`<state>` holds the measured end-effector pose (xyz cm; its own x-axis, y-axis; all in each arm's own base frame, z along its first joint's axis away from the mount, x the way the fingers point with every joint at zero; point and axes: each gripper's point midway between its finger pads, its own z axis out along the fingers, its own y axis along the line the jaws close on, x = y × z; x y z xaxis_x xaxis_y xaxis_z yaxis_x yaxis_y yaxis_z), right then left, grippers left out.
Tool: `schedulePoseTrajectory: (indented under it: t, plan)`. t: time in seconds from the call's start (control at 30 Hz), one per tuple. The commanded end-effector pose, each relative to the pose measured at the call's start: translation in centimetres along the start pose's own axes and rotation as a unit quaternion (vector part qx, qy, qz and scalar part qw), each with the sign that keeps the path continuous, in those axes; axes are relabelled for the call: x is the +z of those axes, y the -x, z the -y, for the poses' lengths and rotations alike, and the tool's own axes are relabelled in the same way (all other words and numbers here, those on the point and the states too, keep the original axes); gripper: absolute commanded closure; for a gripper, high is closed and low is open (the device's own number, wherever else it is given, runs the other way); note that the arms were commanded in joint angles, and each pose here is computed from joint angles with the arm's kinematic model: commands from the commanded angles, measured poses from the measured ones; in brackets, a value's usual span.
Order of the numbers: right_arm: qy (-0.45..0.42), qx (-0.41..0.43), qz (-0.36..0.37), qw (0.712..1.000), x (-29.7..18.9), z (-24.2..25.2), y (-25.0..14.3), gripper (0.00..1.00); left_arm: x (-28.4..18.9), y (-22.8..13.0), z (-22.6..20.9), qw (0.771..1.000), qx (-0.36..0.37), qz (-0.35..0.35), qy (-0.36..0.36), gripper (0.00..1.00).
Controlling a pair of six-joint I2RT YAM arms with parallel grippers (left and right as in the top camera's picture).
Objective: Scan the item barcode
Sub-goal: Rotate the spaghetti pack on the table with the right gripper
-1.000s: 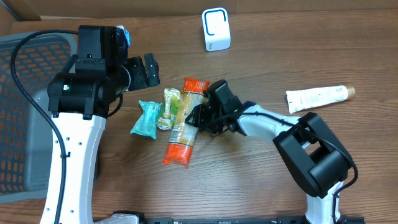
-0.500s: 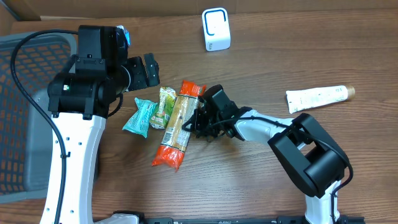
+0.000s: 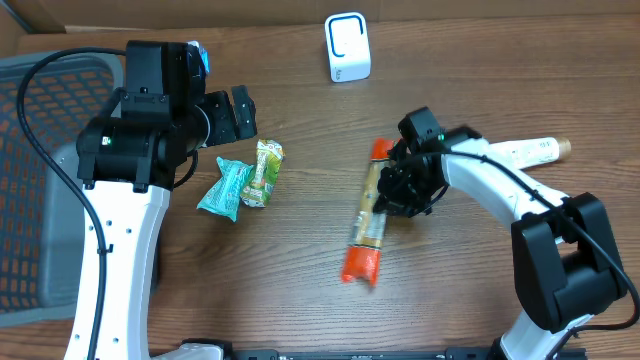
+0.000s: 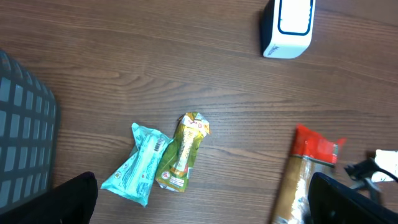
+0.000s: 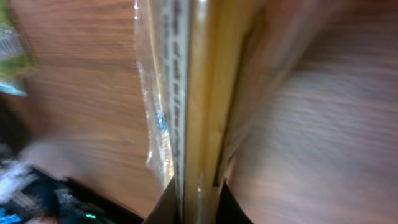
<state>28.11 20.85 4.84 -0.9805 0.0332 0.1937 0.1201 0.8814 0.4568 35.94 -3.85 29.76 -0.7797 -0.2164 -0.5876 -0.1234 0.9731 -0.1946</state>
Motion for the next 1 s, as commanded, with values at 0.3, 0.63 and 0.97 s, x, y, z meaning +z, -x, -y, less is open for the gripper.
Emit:
schedulePoseTrajectory:
  t: [0.3, 0.63, 0.97]
  plan:
    - [-0.189, -0.123, 0.072, 0.972, -3.6, -1.7, 0.0, 0.78, -0.2, 0.2, 0.2, 1.0, 0.006, 0.002, -0.005, 0.01]
    - [-0.195, -0.155, 0.047, 0.967, -2.4, -1.3, 0.0, 0.09, -0.2, 0.2, 0.2, 1.0, 0.006, 0.002, -0.005, 0.0]
    - [-0.068, -0.134, -0.006, 0.989, -2.2, 2.1, 0.5, 0.05, -0.2, 0.2, 0.2, 1.0, 0.006, 0.002, -0.005, 0.0]
